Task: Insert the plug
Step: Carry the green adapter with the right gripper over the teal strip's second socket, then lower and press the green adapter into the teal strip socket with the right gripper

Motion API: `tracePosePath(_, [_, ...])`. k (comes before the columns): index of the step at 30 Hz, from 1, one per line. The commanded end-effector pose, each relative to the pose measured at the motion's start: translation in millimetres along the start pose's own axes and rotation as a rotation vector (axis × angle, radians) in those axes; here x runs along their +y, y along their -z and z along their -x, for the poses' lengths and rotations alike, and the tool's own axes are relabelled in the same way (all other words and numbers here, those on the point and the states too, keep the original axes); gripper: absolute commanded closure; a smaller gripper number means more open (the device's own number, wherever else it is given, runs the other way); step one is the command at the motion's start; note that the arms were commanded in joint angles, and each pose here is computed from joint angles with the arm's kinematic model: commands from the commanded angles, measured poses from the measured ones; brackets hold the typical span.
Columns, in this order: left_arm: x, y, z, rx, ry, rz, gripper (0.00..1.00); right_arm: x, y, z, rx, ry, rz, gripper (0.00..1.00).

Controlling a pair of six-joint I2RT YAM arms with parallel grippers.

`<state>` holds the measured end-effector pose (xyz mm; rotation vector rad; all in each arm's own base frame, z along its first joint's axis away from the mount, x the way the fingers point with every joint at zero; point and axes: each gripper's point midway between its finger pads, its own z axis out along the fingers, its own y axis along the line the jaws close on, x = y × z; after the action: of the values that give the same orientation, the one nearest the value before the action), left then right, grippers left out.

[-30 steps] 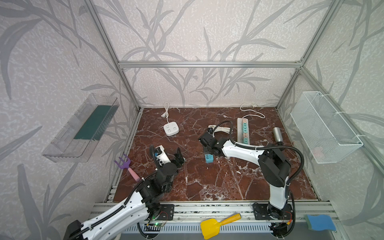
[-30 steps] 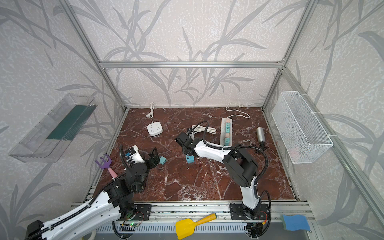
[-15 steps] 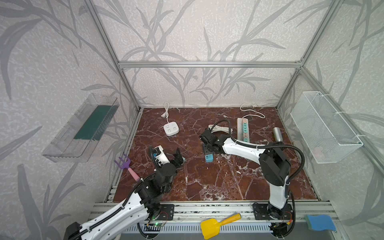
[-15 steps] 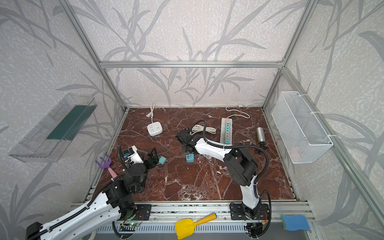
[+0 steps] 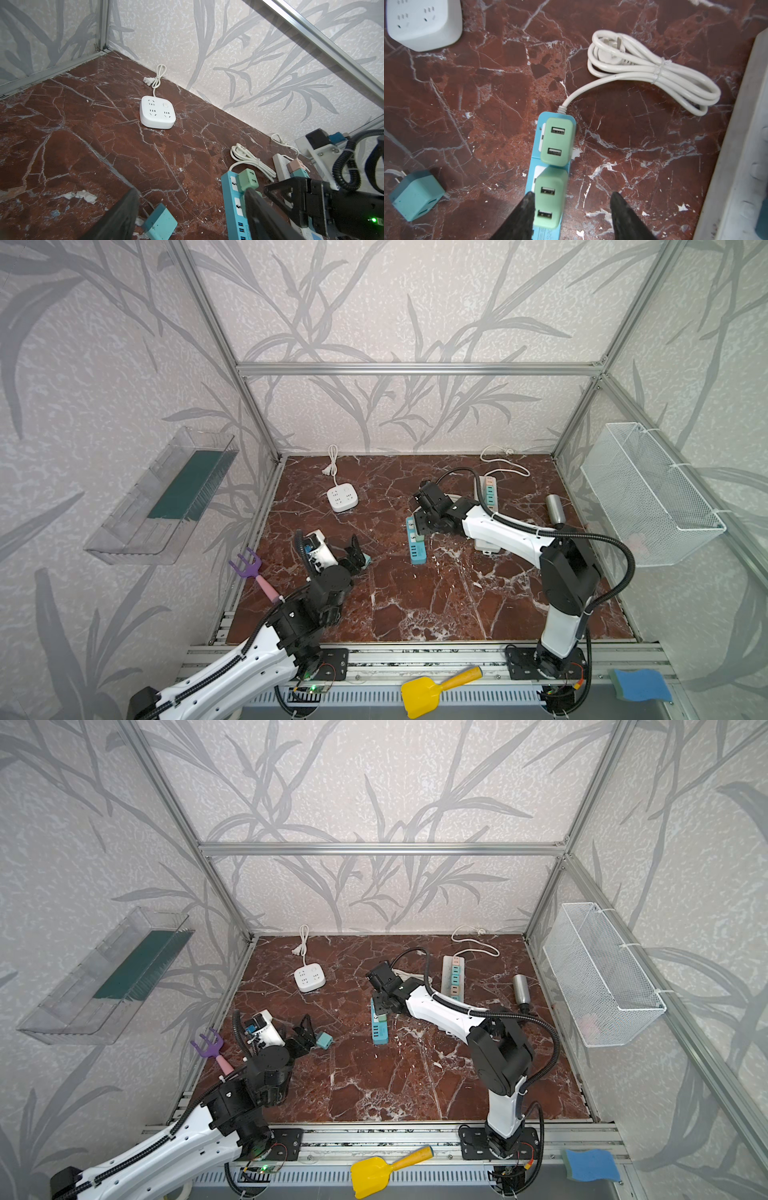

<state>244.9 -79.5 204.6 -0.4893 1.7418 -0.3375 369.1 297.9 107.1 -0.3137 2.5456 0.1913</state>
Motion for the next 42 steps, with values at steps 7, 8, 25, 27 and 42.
tracePosePath(7, [3.1,5.0,18.8,-0.041,0.0,0.035,0.19,-13.0,-15.8,-26.2,0.081,0.004,-0.037,0.45])
tracePosePath(8, [2.6,4.9,18.8,-0.041,-0.002,0.034,0.19,-12.7,-13.2,-25.7,0.077,0.002,-0.033,0.45])
tracePosePath(25, [-14.1,6.2,45.1,-0.07,-0.051,0.035,0.19,41.6,40.6,-74.3,0.02,0.147,0.057,0.05])
tracePosePath(27, [-16.8,6.8,50.2,-0.075,-0.06,0.035,0.19,48.3,27.4,-89.7,0.054,0.164,0.049,0.02])
tracePosePath(42, [-32.4,4.3,58.0,-0.059,-0.09,0.016,0.19,32.3,-37.1,-95.7,0.096,0.036,-0.073,0.21])
